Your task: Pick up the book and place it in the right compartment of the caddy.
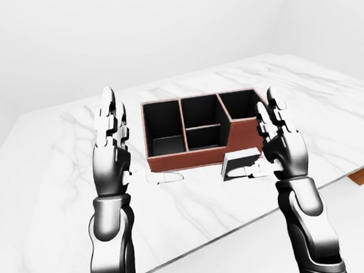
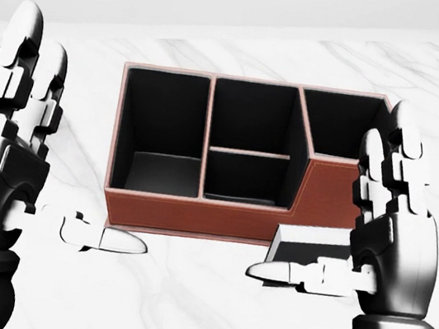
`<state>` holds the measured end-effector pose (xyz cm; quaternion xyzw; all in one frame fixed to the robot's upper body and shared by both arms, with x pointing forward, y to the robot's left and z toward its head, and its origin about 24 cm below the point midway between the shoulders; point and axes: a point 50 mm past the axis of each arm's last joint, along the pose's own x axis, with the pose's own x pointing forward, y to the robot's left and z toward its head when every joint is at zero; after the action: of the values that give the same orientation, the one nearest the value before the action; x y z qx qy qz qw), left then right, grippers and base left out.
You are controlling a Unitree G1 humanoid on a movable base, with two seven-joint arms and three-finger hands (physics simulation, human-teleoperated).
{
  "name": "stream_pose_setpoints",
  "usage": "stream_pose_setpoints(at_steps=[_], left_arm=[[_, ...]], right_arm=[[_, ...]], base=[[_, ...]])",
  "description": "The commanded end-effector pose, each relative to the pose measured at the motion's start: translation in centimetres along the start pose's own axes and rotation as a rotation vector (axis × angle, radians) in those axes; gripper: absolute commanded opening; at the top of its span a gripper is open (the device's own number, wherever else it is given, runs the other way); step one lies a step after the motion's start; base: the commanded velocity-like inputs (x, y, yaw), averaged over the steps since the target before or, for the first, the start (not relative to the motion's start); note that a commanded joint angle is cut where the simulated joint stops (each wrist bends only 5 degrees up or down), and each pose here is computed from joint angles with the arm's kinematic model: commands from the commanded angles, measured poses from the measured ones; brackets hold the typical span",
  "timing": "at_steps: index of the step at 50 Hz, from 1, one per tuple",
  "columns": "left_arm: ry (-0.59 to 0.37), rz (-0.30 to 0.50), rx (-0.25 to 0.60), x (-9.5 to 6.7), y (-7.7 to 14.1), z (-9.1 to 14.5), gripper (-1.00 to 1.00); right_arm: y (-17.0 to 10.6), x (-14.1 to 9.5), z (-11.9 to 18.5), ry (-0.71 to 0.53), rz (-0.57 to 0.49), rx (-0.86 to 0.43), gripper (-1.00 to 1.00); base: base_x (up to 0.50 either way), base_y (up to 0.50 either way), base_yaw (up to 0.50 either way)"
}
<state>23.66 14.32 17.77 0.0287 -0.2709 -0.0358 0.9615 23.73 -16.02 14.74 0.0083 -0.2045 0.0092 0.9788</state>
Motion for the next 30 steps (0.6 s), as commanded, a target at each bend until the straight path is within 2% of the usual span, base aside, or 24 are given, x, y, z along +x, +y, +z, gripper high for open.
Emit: stream_pose_setpoints(at_steps=[1, 7, 13, 30], left_arm=[[-0.001, 0.000, 0.000, 0.01, -0.02, 0.02, 1.00], [0.001, -0.002, 0.001, 0.07, -0.05, -0.04, 1.00], [-0.007, -0.005, 0.003, 0.21, -0.11, 0.09, 1.00], [-0.012, -0.008, 0.002, 0.31, -0.14, 0.17, 1.00]], right_arm=[[0.05, 0.21, 0.01, -0.003, -0.003, 0.002, 1.00], [0.11, 0.33, 0.08, -0.008, -0.001, 0.007, 1.00], [0.15, 0.46, 0.08, -0.010, -0.002, 0.011, 1.00], [0.04, 0.60, 0.33, -0.021, -0.004, -0.017, 1.00]], base=[[0.00, 0.00, 0.00], [0.00, 0.00, 0.00], [0.37, -0.10, 0.00], [0.00, 0.00, 0.00]])
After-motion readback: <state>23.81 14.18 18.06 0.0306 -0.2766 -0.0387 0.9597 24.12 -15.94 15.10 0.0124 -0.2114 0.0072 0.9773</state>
